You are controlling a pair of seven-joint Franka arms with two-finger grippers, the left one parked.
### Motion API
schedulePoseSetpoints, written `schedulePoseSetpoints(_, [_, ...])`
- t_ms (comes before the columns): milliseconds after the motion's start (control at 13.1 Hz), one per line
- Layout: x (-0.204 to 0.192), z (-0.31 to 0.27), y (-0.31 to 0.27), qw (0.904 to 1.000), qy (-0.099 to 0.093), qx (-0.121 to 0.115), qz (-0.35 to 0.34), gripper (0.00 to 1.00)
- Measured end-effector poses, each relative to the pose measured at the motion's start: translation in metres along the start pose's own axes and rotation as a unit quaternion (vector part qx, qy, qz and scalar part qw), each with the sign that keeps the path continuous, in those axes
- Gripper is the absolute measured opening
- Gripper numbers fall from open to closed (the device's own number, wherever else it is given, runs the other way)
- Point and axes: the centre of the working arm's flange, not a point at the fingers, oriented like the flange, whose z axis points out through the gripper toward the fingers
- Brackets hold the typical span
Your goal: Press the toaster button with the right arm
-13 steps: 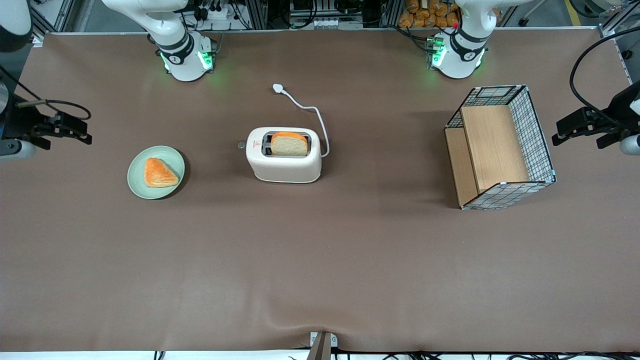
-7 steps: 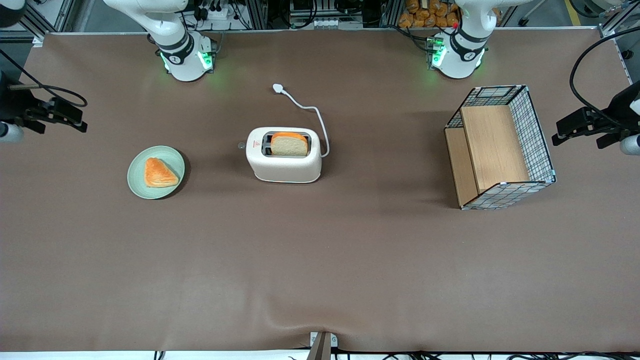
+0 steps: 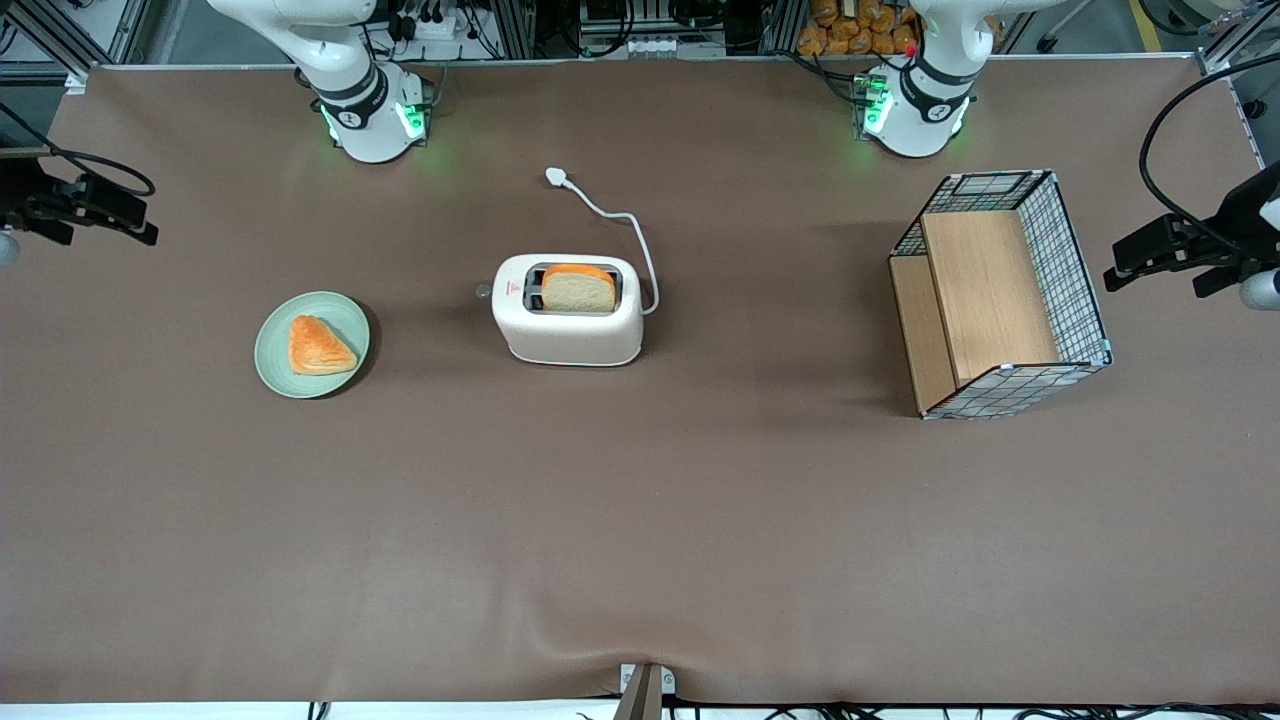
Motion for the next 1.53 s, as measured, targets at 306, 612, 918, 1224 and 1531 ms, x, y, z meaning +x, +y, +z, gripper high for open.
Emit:
schedulePoseSetpoints(306, [-0.0030, -0.0020, 0.0046, 0.9999, -0.008, 0.001, 0.012, 1.00])
schedulePoseSetpoints(612, [-0.0032, -0.0024, 0.0075, 0.9999, -0.008, 0.001, 0.015, 1.00])
schedulePoseSetpoints(918, [-0.0033, -0.0034, 0.0076, 0.9999, -0.007, 0.001, 0.015, 1.00])
schedulePoseSetpoints(1224, [-0.0035, -0.0065, 0.0073, 0.9999, -0.003, 0.001, 0.015, 1.00])
schedulePoseSetpoints(1531, [-0.0035, -0.0069, 0.0069, 0.9999, -0.003, 0.001, 0.014, 1.00])
